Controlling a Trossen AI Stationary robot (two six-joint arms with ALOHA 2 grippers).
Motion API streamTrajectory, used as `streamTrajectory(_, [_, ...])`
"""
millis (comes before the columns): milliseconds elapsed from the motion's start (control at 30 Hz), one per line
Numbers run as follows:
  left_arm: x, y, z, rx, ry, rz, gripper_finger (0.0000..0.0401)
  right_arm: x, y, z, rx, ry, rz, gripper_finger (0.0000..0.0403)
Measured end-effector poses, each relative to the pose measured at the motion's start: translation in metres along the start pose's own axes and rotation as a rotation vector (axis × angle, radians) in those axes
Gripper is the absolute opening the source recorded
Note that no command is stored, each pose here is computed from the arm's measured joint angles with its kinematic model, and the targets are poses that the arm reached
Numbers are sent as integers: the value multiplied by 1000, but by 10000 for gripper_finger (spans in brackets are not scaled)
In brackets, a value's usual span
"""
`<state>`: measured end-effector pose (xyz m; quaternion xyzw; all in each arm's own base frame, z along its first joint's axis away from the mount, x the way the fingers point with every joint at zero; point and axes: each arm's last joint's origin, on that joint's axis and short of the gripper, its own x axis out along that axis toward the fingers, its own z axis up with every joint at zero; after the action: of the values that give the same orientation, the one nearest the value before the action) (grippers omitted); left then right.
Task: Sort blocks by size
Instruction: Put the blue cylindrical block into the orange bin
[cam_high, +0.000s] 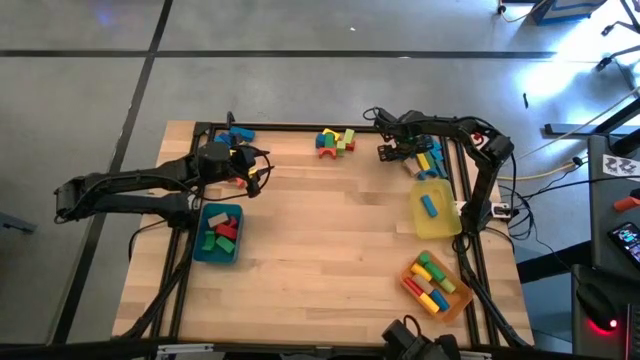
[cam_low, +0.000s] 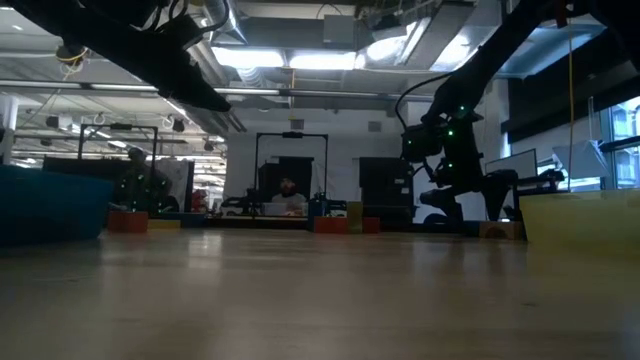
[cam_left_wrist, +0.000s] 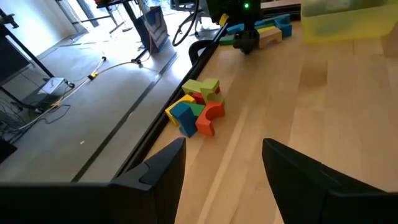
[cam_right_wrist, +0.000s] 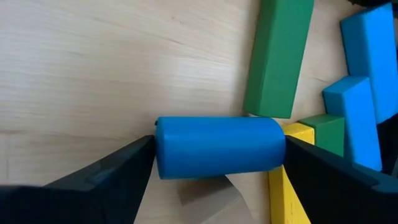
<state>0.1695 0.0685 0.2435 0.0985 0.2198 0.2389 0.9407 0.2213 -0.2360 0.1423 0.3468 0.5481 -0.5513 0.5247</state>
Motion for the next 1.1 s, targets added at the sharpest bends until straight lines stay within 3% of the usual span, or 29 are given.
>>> streamTrajectory(367, [0, 0, 0, 0, 0, 0, 196, 0, 1, 0, -9, 7, 13, 345])
streamTrajectory(600, [0, 0, 0, 0, 0, 0, 196, 0, 0, 0, -25, 8, 11, 304])
streamTrajectory(900, [0, 0, 0, 0, 0, 0, 196, 0, 1, 0, -33, 11, 11, 330])
streamTrajectory(1100, [0, 0, 0, 0, 0, 0, 196, 0, 0, -1, -53, 15, 10, 307])
